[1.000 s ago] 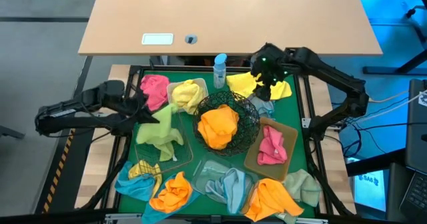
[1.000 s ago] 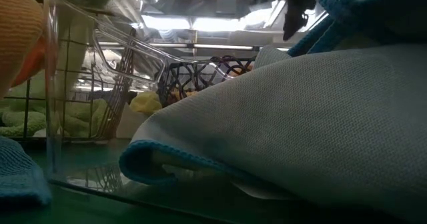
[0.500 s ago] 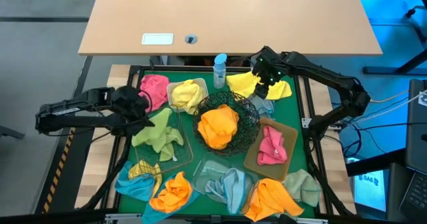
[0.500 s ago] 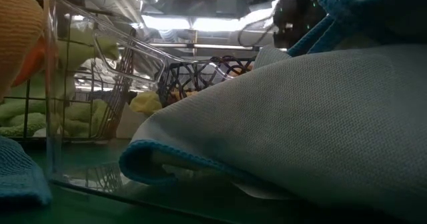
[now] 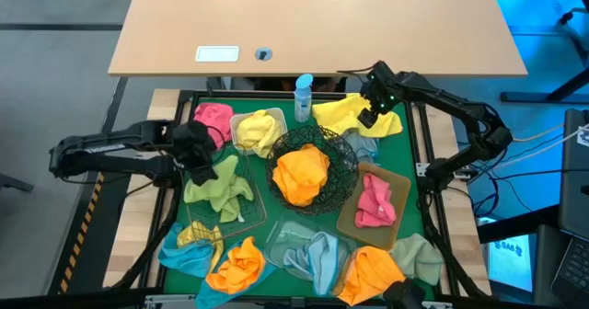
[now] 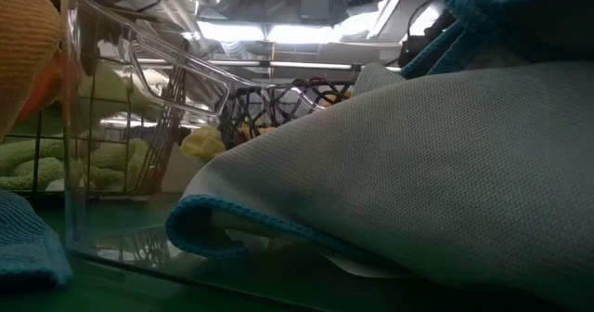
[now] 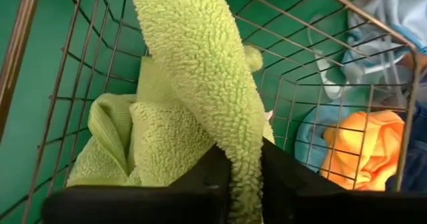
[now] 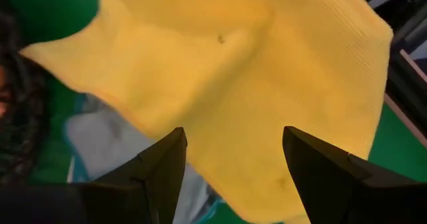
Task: Sort microfiber towel by color & place in baskets
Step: Put the green towel into the rectangular wire basket
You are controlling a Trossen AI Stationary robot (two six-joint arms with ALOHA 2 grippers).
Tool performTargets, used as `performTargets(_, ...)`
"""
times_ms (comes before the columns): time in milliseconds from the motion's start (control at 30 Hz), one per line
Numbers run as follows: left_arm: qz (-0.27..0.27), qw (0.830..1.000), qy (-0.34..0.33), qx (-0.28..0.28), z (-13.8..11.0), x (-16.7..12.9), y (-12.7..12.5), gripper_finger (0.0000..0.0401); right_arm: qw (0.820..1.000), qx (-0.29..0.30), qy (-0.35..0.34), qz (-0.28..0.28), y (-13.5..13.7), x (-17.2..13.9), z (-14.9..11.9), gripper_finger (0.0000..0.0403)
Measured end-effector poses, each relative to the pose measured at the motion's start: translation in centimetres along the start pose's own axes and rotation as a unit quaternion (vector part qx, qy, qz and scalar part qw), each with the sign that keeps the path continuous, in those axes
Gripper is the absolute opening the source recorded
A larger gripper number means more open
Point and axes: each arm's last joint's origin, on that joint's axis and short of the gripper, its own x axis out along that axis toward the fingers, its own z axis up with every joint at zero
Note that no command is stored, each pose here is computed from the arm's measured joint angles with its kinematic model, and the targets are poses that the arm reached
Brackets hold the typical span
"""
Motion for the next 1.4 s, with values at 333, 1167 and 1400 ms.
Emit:
performTargets(333, 0.025, 0.999, 0.021, -0.011, 1.1, 1.5, 0.0, 0.0133, 0.997, 0.002, 0.006, -0.079, -0.6, 2.4, -1.5, 0.0248)
performTargets(1167, 0.0, 1.0, 0.01, -0.002, 1.8, 1.9, -0.4, 0.0148, 0.949, 0.249, 0.081, -0.176, -3.3, 3.3, -5.0, 0.0248)
performTargets(1400, 0.001, 1.0, 0.009, -0.002, 1.8, 1.9, -0.4, 0.0148, 0.948, 0.27, 0.083, -0.145, -3.2, 4.2, -4.8, 0.0248)
